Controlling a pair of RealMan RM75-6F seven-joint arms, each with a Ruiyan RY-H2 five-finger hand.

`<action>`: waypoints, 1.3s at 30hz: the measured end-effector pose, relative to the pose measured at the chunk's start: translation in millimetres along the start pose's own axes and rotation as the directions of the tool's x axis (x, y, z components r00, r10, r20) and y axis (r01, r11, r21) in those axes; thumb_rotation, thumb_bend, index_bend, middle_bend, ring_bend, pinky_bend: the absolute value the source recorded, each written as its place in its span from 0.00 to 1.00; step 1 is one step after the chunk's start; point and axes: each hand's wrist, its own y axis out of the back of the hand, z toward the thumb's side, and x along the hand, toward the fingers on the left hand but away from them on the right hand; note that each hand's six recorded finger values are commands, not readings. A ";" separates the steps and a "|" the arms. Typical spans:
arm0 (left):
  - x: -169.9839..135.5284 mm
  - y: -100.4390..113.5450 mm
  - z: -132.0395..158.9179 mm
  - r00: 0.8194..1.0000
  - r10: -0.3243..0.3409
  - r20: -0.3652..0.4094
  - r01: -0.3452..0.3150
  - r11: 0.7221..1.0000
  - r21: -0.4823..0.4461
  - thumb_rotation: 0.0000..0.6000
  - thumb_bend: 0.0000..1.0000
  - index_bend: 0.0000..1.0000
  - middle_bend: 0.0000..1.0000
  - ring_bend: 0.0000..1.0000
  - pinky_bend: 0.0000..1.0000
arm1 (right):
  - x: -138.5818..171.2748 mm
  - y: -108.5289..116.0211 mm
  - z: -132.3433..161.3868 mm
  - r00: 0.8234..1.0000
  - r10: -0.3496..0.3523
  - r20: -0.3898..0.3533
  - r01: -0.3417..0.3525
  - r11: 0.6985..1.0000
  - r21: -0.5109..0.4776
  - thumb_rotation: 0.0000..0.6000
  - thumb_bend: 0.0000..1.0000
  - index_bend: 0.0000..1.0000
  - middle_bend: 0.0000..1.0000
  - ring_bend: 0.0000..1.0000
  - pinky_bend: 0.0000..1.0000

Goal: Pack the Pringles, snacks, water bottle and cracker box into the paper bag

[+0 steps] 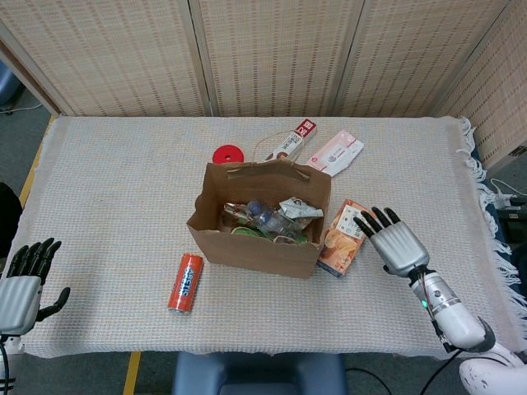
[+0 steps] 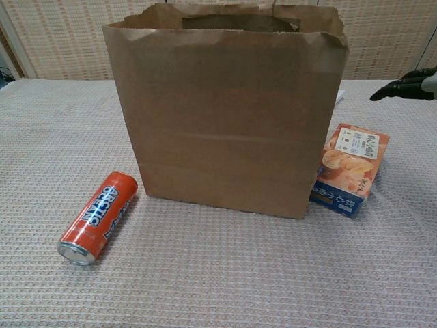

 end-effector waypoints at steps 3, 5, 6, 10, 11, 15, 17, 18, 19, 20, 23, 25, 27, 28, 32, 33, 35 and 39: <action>0.2 0.0 -0.2 1.000 -0.001 0.000 0.001 1.000 -0.002 1.00 0.35 0.00 0.00 0.00 0.00 | -13.6 1.3 5.9 1.000 0.001 -0.026 0.001 0.997 0.081 1.00 0.00 0.00 0.01 0.00 0.03; 0.4 0.0 -0.3 1.000 -0.002 0.002 0.002 1.000 -0.003 1.00 0.35 0.00 0.00 0.00 0.00 | -22.0 -0.5 11.4 0.999 0.009 -0.044 -0.003 0.991 0.135 1.00 0.00 0.00 0.00 0.00 0.02; 0.4 0.0 -0.3 1.000 -0.003 0.002 0.003 1.000 -0.003 1.00 0.35 0.00 0.00 0.00 0.00 | -25.6 -2.3 14.3 0.999 0.014 -0.052 -0.006 0.988 0.154 1.00 0.00 0.00 0.00 0.00 0.02; 0.2 0.1 -0.5 1.000 -0.004 0.005 0.004 1.000 -0.006 1.00 0.35 0.00 0.00 0.00 0.00 | -39.1 -10.6 24.1 0.997 0.034 -0.074 -0.019 0.979 0.204 1.00 0.00 0.00 0.00 0.00 0.01; 0.2 0.1 -0.6 1.000 -0.004 0.005 0.004 1.000 -0.006 1.00 0.35 0.00 0.00 0.00 0.00 | -42.8 -12.6 26.0 0.996 0.037 -0.076 -0.020 0.976 0.216 1.00 0.00 0.00 0.00 0.00 0.01; 0.4 0.1 -0.6 1.000 -0.005 0.005 0.005 1.000 -0.008 1.00 0.35 0.00 0.00 0.00 0.00 | -53.4 -19.0 30.6 0.996 0.051 -0.071 -0.034 0.974 0.223 1.00 0.00 0.00 0.00 0.00 0.01; 0.4 0.0 -0.6 1.000 -0.005 0.006 0.005 1.000 -0.008 1.00 0.35 0.00 0.00 0.00 0.00 | -58.6 -22.8 33.7 0.995 0.064 -0.070 -0.047 0.973 0.226 1.00 0.00 0.00 0.00 0.00 0.01; 0.4 0.0 -0.6 1.000 -0.005 0.006 0.005 1.000 -0.008 1.00 0.35 0.00 0.00 0.00 0.00 | -60.7 -24.4 35.1 0.995 0.069 -0.070 -0.051 0.972 0.228 1.00 0.00 0.00 0.00 0.00 0.01; 0.4 0.0 -0.6 1.000 -0.005 0.006 0.005 1.000 -0.008 1.00 0.35 0.00 0.00 0.00 0.00 | -62.7 -26.0 36.5 0.995 0.073 -0.071 -0.055 0.971 0.232 1.00 0.00 0.00 0.00 0.00 0.01; 0.4 0.1 -0.6 1.000 -0.005 0.006 0.005 1.000 -0.008 1.00 0.35 0.00 0.00 0.00 0.00 | -65.4 -28.0 38.5 0.994 0.078 -0.071 -0.060 0.970 0.237 1.00 0.00 0.00 0.00 0.00 0.00; 0.3 0.1 -0.7 1.000 -0.005 0.007 0.005 1.000 -0.008 1.00 0.35 0.00 0.00 0.00 0.00 | -71.9 -32.0 42.8 0.994 0.086 -0.073 -0.066 0.967 0.247 1.00 0.00 0.00 0.00 0.00 0.00; 0.4 0.0 -0.7 1.000 -0.005 0.007 0.005 1.000 -0.009 1.00 0.35 0.00 0.00 0.00 0.00 | -75.9 -33.7 45.3 0.993 0.089 -0.072 -0.069 0.966 0.248 1.00 0.00 0.00 0.00 0.00 0.00; 0.4 0.1 -0.7 1.000 -0.005 0.008 0.005 1.000 -0.010 1.00 0.35 0.00 0.00 0.00 0.00 | -80.6 -34.9 48.3 0.993 0.090 -0.070 -0.070 0.966 0.249 1.00 0.00 0.00 0.00 0.00 0.00; 0.5 0.1 -0.7 1.000 -0.005 0.008 0.006 1.000 -0.010 1.00 0.35 0.00 0.00 0.00 0.00 | -82.5 -35.1 49.5 0.994 0.089 -0.070 -0.070 0.966 0.249 1.00 0.00 0.00 0.00 0.00 0.00; 0.4 0.1 -0.7 1.000 -0.006 0.010 0.006 1.000 -0.011 1.00 0.35 0.00 0.00 0.00 0.00 | -90.4 -36.7 53.1 0.994 0.092 -0.062 -0.073 0.966 0.249 1.00 0.00 0.00 0.00 0.00 0.00; 0.4 0.1 -0.8 1.000 -0.006 0.011 0.006 1.000 -0.011 1.00 0.35 0.00 0.00 0.00 0.00 | -92.1 -37.3 54.0 0.994 0.094 -0.061 -0.076 0.965 0.249 1.00 0.00 0.00 0.00 0.00 0.00; 0.4 0.1 -0.8 1.000 -0.006 0.011 0.006 1.000 -0.011 1.00 0.35 0.00 0.00 0.00 0.00 | -96.0 -38.8 56.0 0.993 0.100 -0.057 -0.082 0.964 0.251 1.00 0.00 0.00 0.00 0.00 0.00; 0.3 0.1 -0.8 1.000 -0.007 0.012 0.007 1.000 -0.013 1.00 0.35 0.00 0.00 0.00 0.00 | -101.8 -42.3 60.7 0.992 0.116 -0.049 -0.101 0.964 0.247 1.00 0.00 0.00 0.00 0.00 0.00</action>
